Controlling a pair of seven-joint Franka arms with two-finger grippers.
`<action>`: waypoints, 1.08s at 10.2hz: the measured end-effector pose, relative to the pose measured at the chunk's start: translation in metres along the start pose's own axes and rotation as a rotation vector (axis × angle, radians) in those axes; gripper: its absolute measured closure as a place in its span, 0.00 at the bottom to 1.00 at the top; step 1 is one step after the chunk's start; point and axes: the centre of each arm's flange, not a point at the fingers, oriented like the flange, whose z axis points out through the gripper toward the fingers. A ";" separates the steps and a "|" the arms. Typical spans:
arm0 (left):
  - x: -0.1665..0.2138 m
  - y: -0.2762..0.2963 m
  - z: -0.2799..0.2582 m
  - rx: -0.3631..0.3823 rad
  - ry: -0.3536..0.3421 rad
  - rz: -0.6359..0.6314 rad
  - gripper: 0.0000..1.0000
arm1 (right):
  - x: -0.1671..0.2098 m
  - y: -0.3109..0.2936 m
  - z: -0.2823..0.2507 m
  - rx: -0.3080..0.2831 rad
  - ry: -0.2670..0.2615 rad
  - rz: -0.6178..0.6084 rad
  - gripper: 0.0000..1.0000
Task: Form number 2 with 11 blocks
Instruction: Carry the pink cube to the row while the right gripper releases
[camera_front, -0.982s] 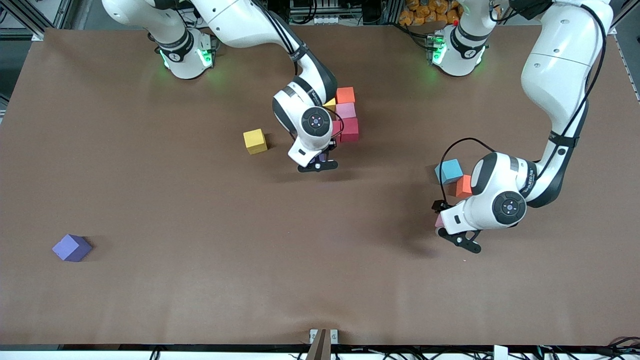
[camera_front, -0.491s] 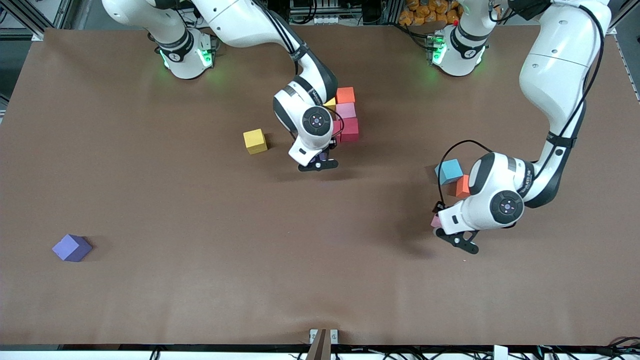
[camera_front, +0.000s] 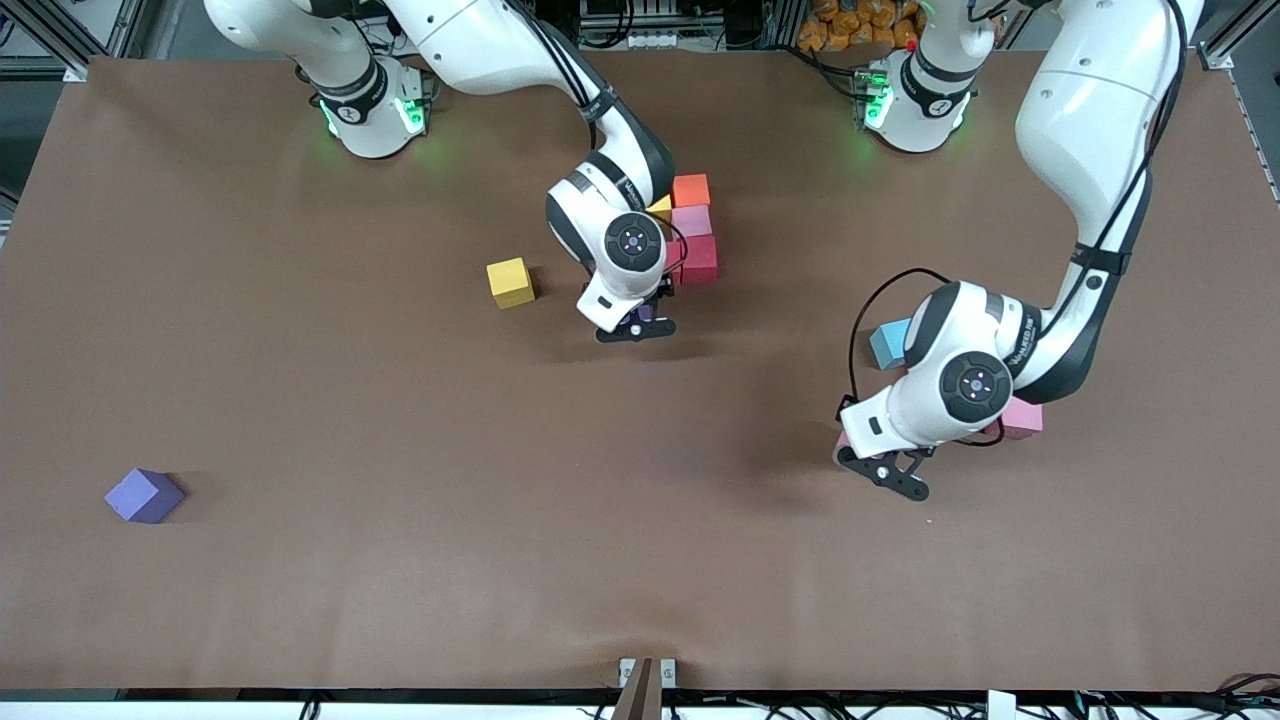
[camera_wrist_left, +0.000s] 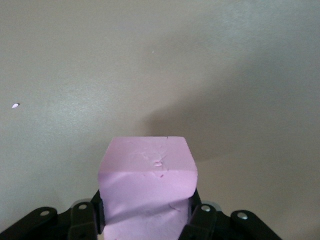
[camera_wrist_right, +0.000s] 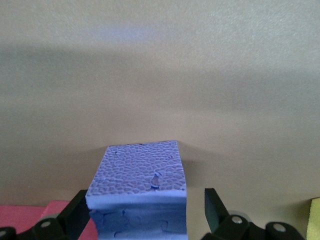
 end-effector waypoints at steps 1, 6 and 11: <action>0.000 0.011 -0.004 0.004 -0.009 -0.019 0.38 | 0.001 0.003 -0.008 0.007 0.008 0.005 0.00; 0.004 0.075 -0.013 -0.003 -0.010 -0.135 0.39 | 0.003 0.036 -0.075 0.066 0.037 0.047 0.00; 0.002 0.171 -0.010 0.004 -0.014 -0.275 0.39 | 0.008 0.106 -0.144 0.118 0.075 0.111 0.00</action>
